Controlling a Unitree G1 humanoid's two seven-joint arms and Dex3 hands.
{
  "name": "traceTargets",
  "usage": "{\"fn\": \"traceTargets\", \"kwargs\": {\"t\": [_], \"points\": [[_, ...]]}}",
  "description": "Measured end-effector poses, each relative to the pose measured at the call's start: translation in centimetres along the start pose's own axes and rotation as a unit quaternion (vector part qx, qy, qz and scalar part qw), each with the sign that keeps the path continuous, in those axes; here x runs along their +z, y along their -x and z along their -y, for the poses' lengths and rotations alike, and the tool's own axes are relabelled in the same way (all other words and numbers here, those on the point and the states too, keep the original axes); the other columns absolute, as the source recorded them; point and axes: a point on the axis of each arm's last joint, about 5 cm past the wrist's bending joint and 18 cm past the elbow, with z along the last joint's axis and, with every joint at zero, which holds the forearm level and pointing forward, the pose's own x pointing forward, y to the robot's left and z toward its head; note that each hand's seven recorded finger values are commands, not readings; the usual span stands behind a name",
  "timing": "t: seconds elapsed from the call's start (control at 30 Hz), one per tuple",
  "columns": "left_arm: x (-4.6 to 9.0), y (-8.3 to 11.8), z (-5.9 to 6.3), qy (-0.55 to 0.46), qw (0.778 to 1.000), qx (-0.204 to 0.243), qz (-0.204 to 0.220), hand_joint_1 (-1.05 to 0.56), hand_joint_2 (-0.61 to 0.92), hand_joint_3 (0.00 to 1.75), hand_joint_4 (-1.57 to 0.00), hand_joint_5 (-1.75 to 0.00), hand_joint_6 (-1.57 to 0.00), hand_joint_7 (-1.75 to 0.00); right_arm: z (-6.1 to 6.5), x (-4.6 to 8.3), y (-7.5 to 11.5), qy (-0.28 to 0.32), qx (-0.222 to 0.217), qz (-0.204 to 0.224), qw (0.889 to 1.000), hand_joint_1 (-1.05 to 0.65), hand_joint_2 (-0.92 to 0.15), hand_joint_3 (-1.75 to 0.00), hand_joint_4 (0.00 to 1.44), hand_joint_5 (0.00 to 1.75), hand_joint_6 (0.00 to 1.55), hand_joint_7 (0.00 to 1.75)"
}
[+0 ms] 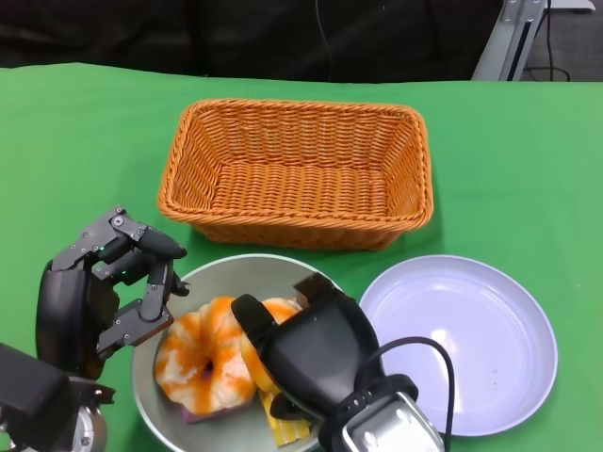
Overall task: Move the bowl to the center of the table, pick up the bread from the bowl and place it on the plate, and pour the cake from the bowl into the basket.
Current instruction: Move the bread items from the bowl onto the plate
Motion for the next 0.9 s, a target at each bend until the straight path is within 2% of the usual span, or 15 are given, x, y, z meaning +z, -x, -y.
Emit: {"fn": "traceTargets", "kwargs": {"t": [0.2,0.4,0.53,0.7,0.9], "points": [[0.0,0.1,0.0,0.001,1.000,-0.003,-0.001,-0.09,0.58,1.04,-0.83,-1.56,-0.78,-1.25,-0.6,-0.1,-0.3,0.003,-0.027,0.007,1.000,-0.37,-0.92,-0.04,0.57,1.33,0.87,0.08],[0.0,0.1,-0.1,0.001,1.000,-0.004,-0.001,-0.07,0.59,1.02,-0.83,-1.55,-0.79,-1.22,-1.1,-0.6,-0.5,0.003,-0.047,0.017,0.999,-0.37,-0.91,-0.01,0.60,1.39,0.93,0.06],[0.0,0.1,-0.1,-0.002,1.000,-0.004,0.005,-0.09,0.59,1.01,-0.83,-1.54,-0.79,-1.23,-1.1,-1.7,-0.8,-0.018,-0.053,0.010,0.998,-0.33,-0.90,0.00,0.58,1.38,0.95,0.05],[0.0,0.1,-0.1,-0.003,1.000,-0.005,0.004,-0.08,0.60,0.99,-0.83,-1.55,-0.79,-1.22,-1.1,-2.8,-1.3,-0.034,-0.080,0.000,0.996,-0.35,-0.89,-0.01,0.69,1.21,1.03,0.04],[0.0,0.1,-0.2,-0.003,1.000,-0.004,0.003,-0.08,0.62,0.97,-0.82,-1.55,-0.79,-1.22,-1.2,-4.0,-1.5,-0.061,-0.095,-0.011,0.994,-0.35,-0.92,-0.03,0.65,1.32,1.07,0.03]]}}
